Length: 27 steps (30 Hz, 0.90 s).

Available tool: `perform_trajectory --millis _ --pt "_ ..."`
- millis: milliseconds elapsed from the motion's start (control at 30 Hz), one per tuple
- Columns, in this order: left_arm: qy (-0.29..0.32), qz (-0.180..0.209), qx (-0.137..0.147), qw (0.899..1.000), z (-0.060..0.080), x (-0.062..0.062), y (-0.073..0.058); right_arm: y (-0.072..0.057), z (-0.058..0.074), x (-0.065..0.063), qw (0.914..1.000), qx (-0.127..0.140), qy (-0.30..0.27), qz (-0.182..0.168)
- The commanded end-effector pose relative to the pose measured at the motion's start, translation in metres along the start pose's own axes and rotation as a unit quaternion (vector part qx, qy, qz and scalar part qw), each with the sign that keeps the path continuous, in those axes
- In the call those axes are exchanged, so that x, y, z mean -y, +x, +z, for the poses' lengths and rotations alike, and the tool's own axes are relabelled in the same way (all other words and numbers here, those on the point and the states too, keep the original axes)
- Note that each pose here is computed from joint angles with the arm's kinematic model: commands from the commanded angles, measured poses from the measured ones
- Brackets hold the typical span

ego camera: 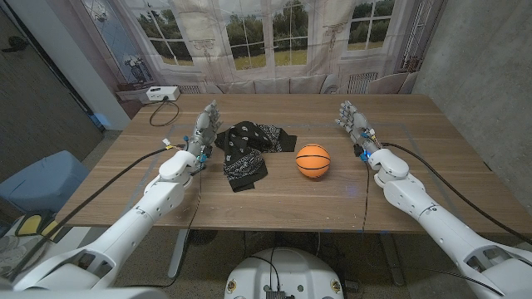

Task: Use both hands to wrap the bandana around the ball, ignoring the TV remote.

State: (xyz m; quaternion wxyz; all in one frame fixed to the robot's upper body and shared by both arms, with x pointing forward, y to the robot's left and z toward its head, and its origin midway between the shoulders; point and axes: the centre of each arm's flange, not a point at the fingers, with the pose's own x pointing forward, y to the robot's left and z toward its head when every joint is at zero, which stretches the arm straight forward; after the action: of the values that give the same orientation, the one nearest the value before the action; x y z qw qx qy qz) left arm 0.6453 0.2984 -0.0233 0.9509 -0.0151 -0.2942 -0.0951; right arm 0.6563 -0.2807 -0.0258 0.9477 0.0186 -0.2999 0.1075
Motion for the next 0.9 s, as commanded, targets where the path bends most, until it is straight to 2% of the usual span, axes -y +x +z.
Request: perform_trajectory --millis 33,300,467,633,900 --pt "0.01 0.011 0.001 1.0 0.01 -0.005 -0.006 0.002 0.005 -0.004 0.9995 0.012 -0.027 -0.004" --pt "0.013 0.019 -0.007 1.0 0.016 -0.002 0.0 0.005 0.017 -0.007 0.9968 0.007 -0.079 0.012" --pt "0.015 0.026 -0.01 0.999 0.019 0.001 -0.001 0.008 0.024 -0.011 0.9927 -0.001 -0.117 0.029" --pt "0.015 0.041 -0.02 0.999 0.022 0.0 -0.009 0.013 0.028 -0.018 0.9887 -0.006 -0.141 0.051" --pt "0.019 0.081 -0.025 0.996 0.028 -0.004 -0.027 0.025 0.032 -0.037 0.9787 -0.013 -0.183 0.092"
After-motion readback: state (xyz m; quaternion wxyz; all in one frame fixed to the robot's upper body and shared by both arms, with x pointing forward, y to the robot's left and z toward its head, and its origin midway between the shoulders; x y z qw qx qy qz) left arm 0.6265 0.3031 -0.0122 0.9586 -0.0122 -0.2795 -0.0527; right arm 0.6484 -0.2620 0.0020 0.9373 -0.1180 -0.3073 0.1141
